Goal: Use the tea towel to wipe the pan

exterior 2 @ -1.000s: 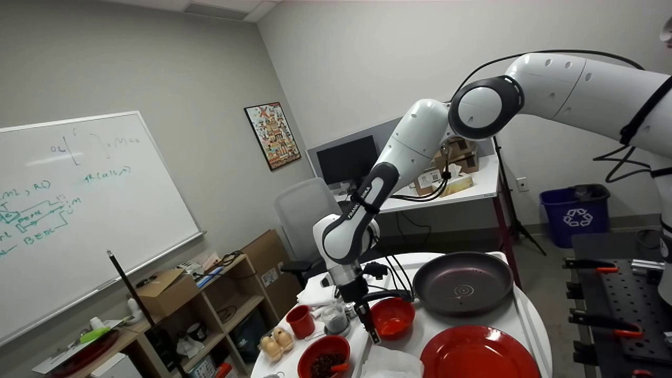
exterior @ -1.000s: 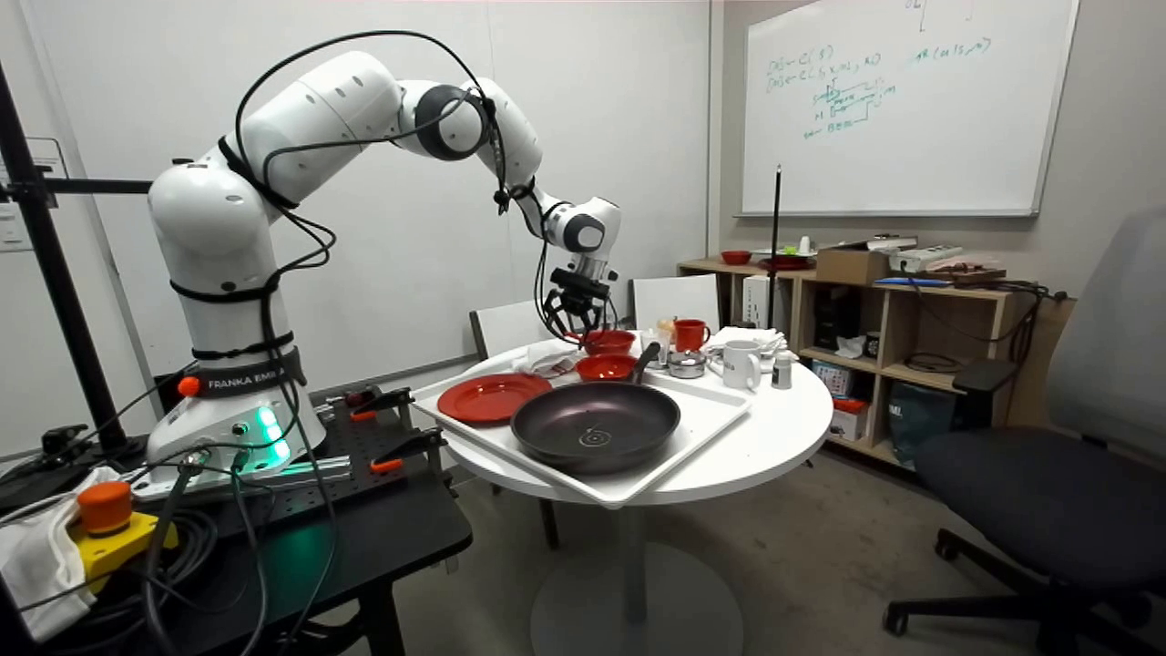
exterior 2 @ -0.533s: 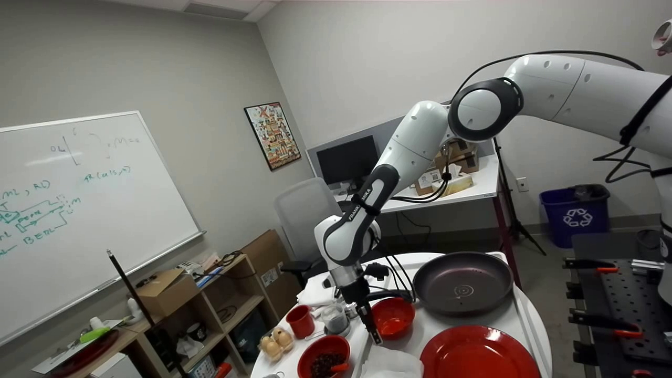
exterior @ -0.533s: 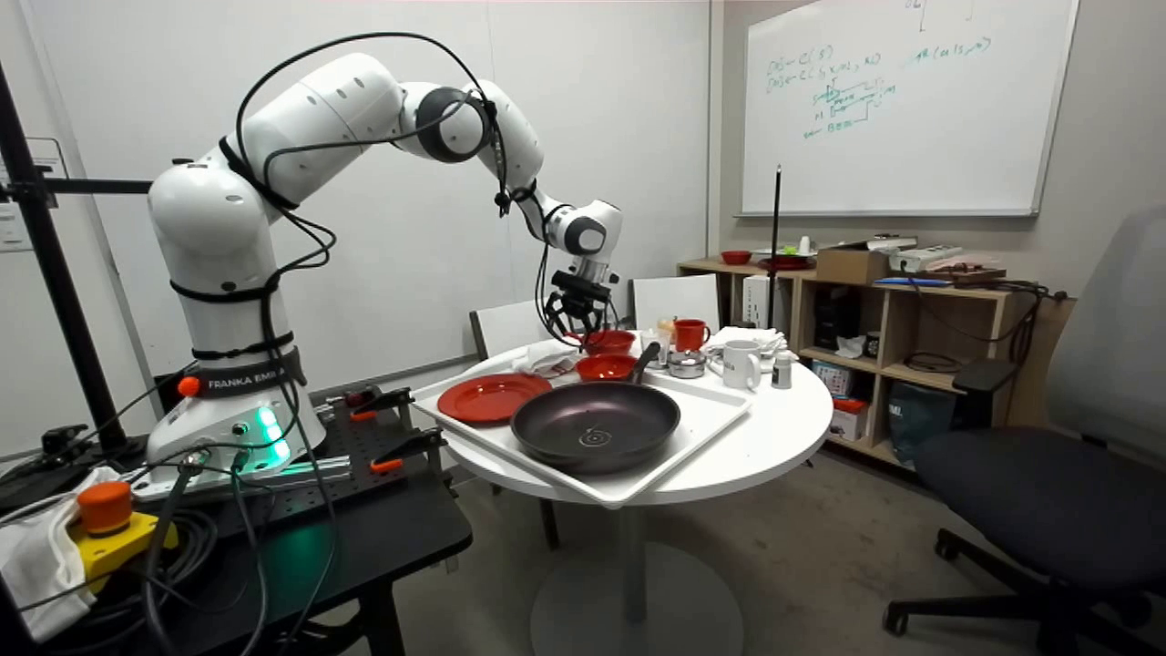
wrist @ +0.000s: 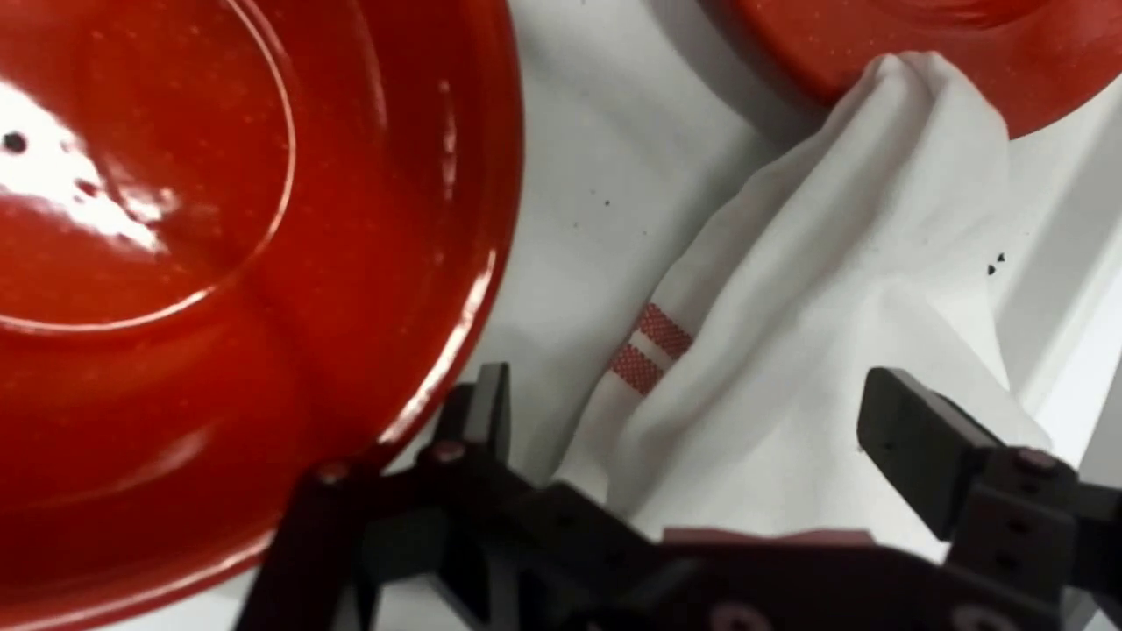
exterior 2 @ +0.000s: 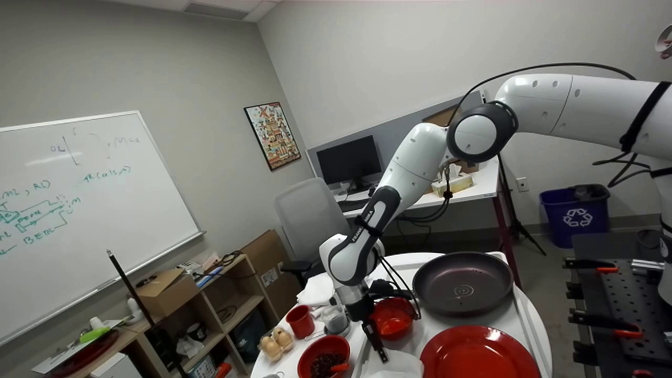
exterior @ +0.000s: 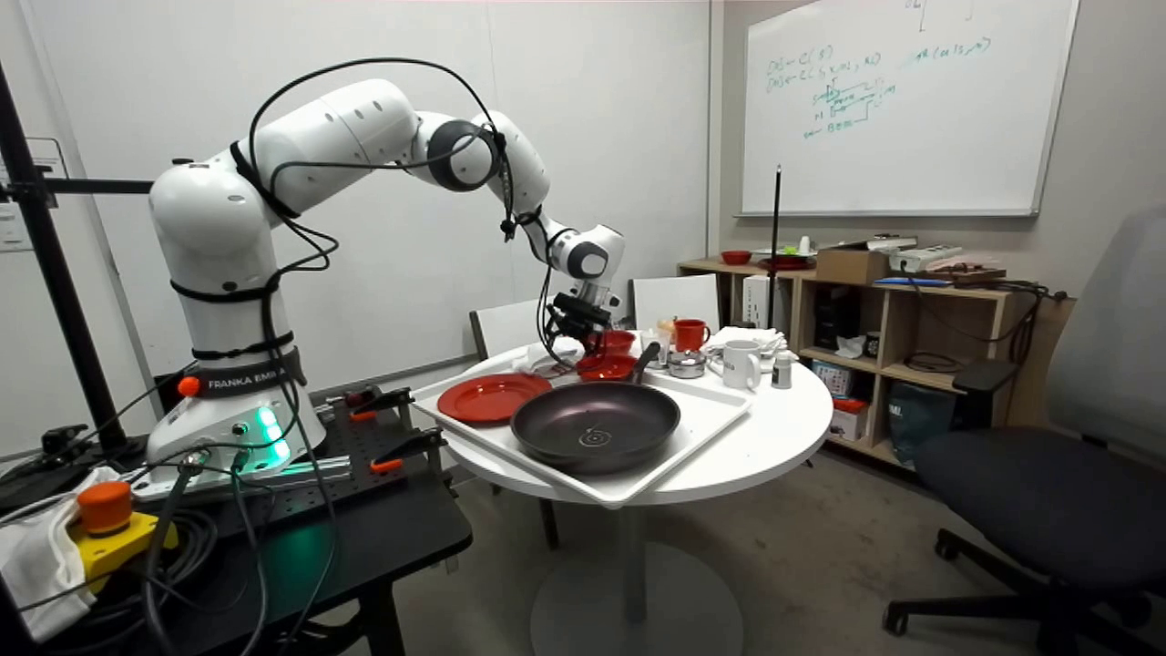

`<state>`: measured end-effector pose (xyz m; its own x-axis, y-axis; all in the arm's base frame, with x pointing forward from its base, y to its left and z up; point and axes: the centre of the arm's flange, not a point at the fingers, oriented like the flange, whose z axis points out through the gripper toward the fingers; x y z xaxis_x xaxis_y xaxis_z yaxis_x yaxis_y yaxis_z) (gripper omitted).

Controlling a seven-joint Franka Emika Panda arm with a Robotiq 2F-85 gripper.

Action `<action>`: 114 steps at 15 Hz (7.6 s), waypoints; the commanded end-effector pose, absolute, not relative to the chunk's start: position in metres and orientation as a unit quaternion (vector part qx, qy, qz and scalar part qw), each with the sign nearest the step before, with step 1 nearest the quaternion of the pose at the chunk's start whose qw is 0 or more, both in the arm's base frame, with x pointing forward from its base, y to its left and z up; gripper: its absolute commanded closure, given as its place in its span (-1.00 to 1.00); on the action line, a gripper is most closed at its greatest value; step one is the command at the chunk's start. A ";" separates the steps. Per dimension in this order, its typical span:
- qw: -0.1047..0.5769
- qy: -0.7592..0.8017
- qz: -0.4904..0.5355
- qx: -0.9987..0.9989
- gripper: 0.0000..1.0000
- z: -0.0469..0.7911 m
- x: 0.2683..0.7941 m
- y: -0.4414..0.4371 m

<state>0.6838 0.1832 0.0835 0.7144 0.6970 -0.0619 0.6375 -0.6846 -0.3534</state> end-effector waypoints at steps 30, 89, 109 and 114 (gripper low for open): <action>0.112 -0.445 0.052 -0.887 0.88 0.083 0.682 0.233; 0.123 0.058 -0.051 -0.989 0.89 0.208 0.503 -0.141; 0.006 0.094 -0.031 -0.995 0.90 0.142 0.487 -0.236; -0.029 0.071 -0.042 -0.996 0.90 0.114 0.504 -0.202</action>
